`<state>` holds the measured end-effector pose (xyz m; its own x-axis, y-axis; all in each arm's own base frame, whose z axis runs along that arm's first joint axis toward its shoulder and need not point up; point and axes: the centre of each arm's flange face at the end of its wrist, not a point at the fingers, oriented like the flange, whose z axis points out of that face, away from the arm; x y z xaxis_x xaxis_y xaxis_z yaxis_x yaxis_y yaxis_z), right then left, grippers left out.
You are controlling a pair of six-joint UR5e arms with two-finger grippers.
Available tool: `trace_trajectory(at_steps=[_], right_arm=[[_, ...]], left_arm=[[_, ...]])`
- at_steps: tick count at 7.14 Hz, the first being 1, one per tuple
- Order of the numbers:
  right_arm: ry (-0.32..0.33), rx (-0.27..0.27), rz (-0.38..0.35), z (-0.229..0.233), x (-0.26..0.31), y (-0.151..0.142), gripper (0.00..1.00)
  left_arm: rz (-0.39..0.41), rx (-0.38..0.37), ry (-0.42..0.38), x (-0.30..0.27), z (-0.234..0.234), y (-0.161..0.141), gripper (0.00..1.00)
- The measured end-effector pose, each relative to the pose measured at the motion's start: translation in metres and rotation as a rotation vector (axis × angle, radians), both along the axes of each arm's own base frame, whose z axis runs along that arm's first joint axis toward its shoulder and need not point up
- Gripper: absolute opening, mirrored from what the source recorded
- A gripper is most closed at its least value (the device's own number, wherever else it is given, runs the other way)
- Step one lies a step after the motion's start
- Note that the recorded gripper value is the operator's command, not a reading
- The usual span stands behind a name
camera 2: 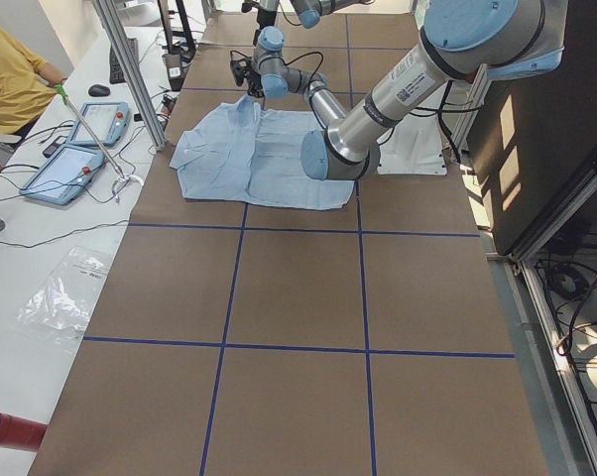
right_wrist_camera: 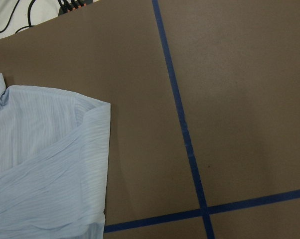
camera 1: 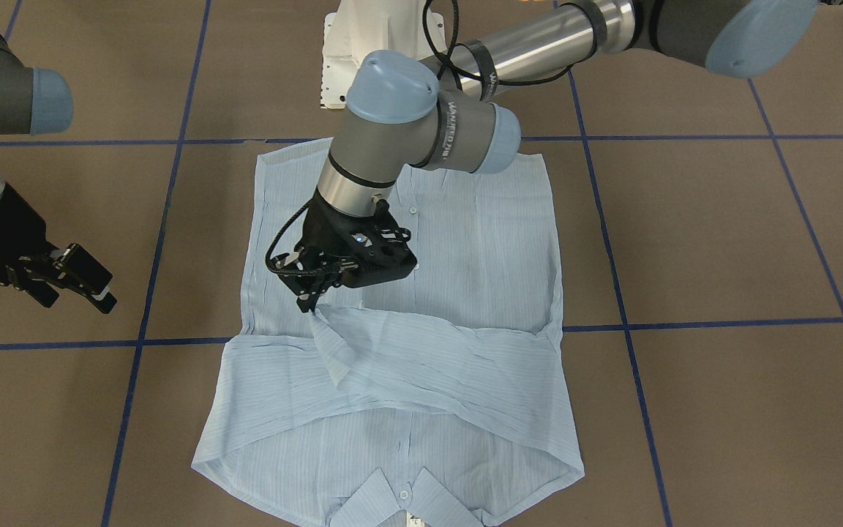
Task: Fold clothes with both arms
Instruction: 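Fold the held sleeve with the left gripper across the shirt toward the collar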
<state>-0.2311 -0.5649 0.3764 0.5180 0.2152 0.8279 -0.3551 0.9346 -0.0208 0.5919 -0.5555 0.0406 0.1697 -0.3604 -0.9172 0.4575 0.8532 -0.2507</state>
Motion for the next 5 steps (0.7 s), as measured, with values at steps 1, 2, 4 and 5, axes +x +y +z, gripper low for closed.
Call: trace_trajectory(at_steps=[1,2,4,5], right_arm=[[0.004,-0.003,-0.001,0.004,0.002,-0.001,0.99],[0.004,-0.006,0.0,0.005,0.002,-0.002,1.0],[-0.012,-0.015,0.002,-0.002,-0.004,0.003,1.0],[-0.037,-0.041,0.009,-0.013,-0.019,0.017,1.0]], left_arm=[[0.002,0.003,-0.001,0.01,-0.002,0.006,0.99],[0.003,0.004,-0.001,0.013,-0.002,0.009,0.99],[0.006,0.025,0.035,-0.006,-0.012,0.023,0.99],[0.01,0.037,0.042,-0.03,-0.003,0.038,0.99]])
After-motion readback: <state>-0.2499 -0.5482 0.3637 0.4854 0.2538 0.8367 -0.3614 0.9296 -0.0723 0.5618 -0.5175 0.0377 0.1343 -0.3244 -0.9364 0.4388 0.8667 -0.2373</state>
